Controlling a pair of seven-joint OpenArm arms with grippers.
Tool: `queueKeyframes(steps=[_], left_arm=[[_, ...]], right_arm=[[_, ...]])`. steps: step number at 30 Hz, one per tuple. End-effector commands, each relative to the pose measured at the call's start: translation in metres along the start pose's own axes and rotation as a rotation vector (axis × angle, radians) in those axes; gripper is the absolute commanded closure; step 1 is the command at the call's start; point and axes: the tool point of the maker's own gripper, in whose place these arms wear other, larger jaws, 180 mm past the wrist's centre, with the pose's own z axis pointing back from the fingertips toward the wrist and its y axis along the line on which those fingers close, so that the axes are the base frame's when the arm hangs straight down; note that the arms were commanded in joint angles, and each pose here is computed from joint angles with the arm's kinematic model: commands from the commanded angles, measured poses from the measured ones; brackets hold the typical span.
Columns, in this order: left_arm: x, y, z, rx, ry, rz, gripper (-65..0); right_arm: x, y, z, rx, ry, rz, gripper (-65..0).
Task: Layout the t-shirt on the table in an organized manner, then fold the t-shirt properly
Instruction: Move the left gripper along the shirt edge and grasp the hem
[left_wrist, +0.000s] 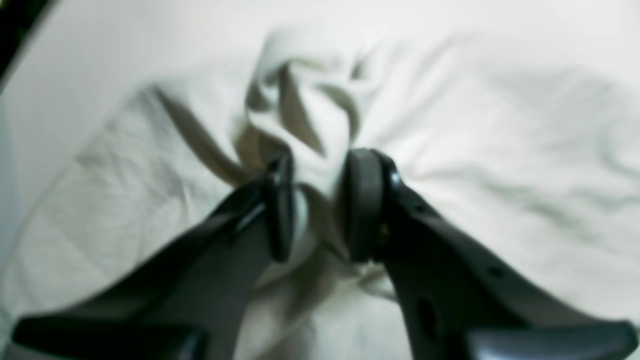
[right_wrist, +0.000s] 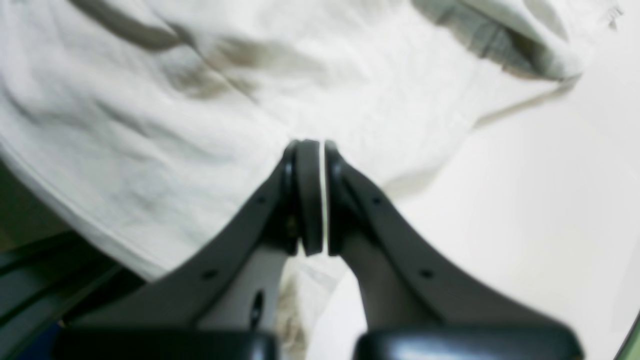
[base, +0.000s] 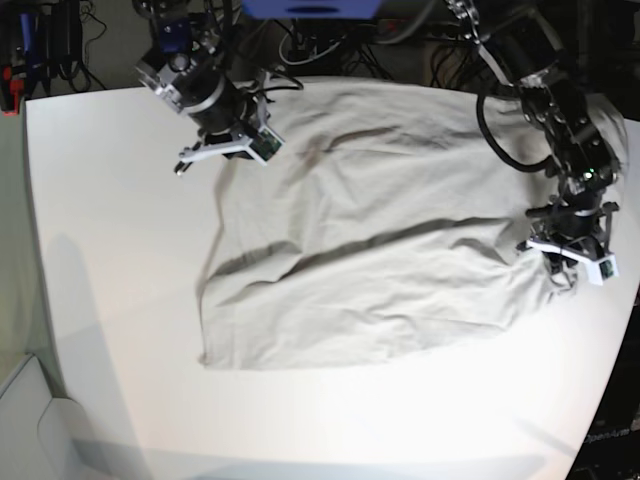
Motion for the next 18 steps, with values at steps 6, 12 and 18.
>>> queueKeyframes(steps=[6, 12, 18], left_arm=[[0.030, -0.022, 0.040, -0.056, -0.134, -0.046, -17.3], [0.026, -0.013, 0.031, -0.032, -0.116, -0.024, -17.6], [0.052, 0.042, 0.001, 0.064, -0.070, 0.012, -17.6]], right_arm=[[0.010, -0.002, 0.002, -0.004, -0.038, -0.002, 0.0], [0.010, -0.001, 0.002, -0.003, -0.037, -0.003, 0.0], [0.007, 0.001, 0.003, 0.002, -0.032, -0.005, 0.0]])
